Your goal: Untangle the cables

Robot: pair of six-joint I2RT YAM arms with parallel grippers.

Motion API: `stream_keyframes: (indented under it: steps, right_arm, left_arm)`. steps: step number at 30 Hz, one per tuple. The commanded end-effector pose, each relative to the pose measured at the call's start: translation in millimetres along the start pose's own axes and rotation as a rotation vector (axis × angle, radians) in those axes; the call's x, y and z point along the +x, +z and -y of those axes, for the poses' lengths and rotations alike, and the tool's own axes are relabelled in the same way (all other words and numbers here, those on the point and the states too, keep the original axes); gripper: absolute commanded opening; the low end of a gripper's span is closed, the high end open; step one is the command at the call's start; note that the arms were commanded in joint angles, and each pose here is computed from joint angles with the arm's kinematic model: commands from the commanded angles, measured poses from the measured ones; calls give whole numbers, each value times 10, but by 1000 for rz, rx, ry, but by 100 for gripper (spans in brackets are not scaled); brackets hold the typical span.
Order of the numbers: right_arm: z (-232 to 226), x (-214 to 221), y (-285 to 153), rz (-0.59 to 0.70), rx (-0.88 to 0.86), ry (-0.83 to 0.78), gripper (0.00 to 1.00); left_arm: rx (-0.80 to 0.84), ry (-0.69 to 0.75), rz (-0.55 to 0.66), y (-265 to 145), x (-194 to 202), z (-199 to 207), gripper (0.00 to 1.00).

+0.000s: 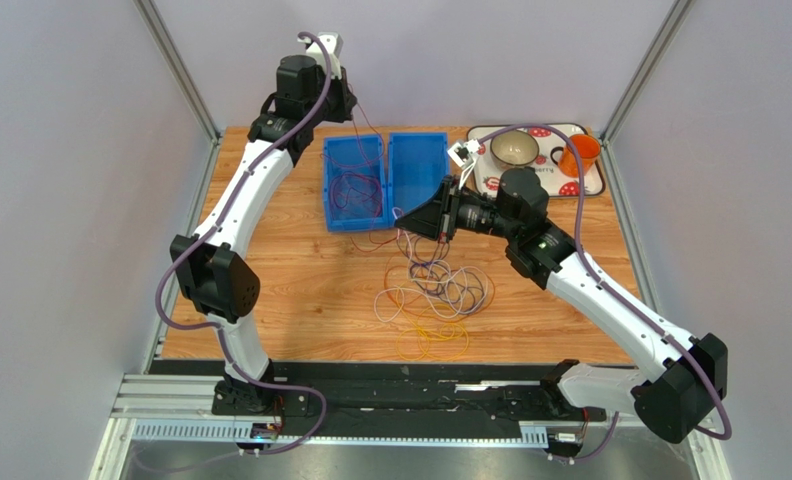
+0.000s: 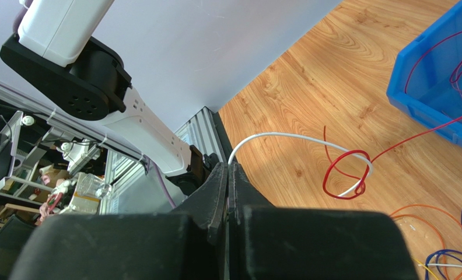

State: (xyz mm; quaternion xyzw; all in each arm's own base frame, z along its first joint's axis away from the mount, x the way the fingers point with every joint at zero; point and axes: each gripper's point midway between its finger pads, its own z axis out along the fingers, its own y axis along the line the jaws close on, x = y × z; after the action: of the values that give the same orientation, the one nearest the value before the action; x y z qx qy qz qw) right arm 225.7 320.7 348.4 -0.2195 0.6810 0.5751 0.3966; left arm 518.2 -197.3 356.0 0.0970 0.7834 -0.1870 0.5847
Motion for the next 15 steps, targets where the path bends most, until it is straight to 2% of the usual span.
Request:
stream_keyframes:
  steps: [1,5,11,15]
  right_arm:
    - [-58,-91,12,27,-32,-47,0]
    - [-30,-54,27,19,-30,-38,0]
    - [-4,-41,62,14,-34,-27,0]
    - [1,-27,81,5,-41,-17,0]
  left_arm:
    - [-62,-63,39,107,24,-231,0]
    - [-151,-78,18,135,125,-447,0]
    - [-162,-83,-25,261,254,-503,0]
    - [-199,-82,-81,465,478,-618,0]
